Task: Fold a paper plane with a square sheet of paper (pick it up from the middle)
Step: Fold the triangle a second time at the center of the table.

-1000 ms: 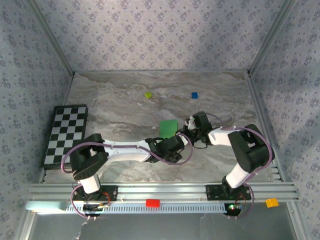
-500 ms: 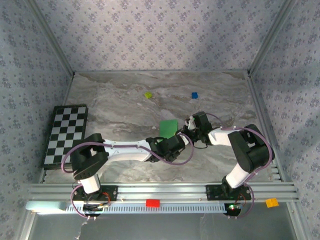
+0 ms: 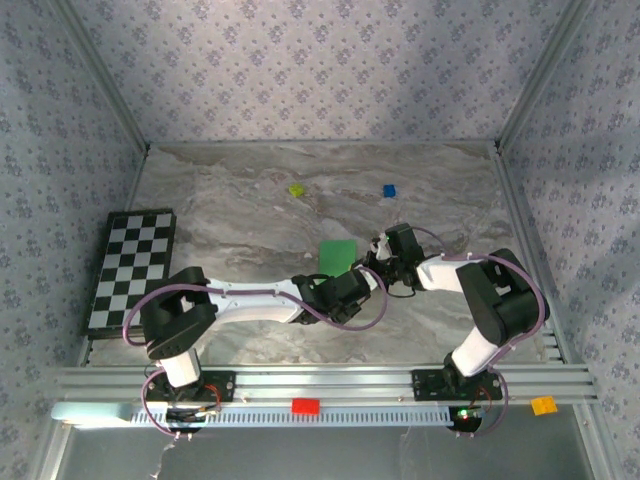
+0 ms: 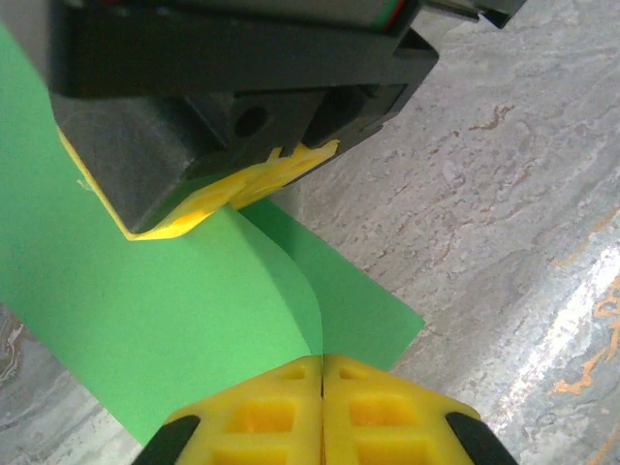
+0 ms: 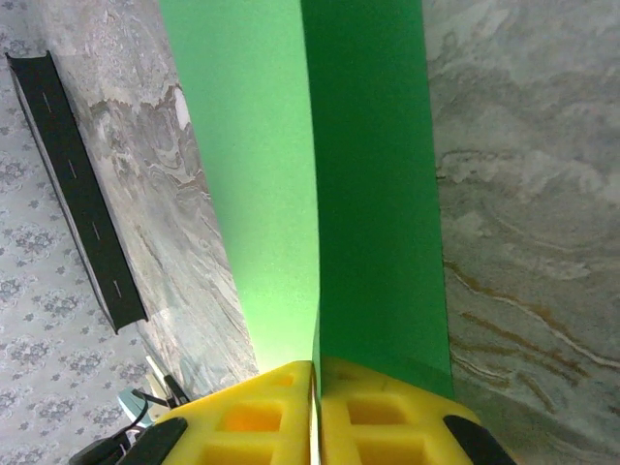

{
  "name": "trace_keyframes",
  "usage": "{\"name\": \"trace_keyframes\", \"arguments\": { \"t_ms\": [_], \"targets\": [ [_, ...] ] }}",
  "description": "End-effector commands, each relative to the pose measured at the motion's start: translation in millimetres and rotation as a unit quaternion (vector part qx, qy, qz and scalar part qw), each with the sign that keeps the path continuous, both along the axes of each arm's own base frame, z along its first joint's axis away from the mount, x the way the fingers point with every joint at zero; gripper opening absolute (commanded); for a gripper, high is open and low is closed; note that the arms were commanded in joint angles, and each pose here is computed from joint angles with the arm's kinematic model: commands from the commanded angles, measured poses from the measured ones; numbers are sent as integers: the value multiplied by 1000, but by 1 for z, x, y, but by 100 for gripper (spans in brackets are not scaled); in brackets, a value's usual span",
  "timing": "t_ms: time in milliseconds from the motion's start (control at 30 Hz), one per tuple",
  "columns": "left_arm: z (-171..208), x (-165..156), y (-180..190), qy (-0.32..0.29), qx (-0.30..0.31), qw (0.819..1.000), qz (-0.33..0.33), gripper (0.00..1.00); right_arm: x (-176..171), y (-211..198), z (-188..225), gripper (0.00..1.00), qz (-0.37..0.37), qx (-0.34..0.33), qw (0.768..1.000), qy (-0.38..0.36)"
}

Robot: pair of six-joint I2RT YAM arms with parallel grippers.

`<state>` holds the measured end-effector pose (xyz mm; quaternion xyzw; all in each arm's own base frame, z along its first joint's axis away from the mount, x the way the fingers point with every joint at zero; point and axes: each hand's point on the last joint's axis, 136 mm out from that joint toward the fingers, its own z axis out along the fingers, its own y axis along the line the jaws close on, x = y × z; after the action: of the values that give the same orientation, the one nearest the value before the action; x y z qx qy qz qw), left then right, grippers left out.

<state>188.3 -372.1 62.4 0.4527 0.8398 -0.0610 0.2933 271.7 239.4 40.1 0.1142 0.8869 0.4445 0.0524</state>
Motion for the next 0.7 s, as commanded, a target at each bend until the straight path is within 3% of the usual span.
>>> {"name": "trace_keyframes", "arguments": {
  "t_ms": [0,167,333,500,667],
  "targets": [
    [7,-2,-4,0,-9,1000,-4,0,2,-5,7,13,-10,-14,1000,-8],
    [18,-4,-11,15,-39,999,-6,0,1,-31,7,27,-34,-99,994,-17],
    [27,0,-15,66,-89,994,5,0,0,-62,18,51,-85,-137,986,-47],
    [36,2,-19,118,-143,982,18,0,-8,-90,23,52,-120,-148,980,-53],
    [42,2,-22,173,-188,967,26,0,-18,-97,29,44,-116,-140,981,-62]
  ]
}}
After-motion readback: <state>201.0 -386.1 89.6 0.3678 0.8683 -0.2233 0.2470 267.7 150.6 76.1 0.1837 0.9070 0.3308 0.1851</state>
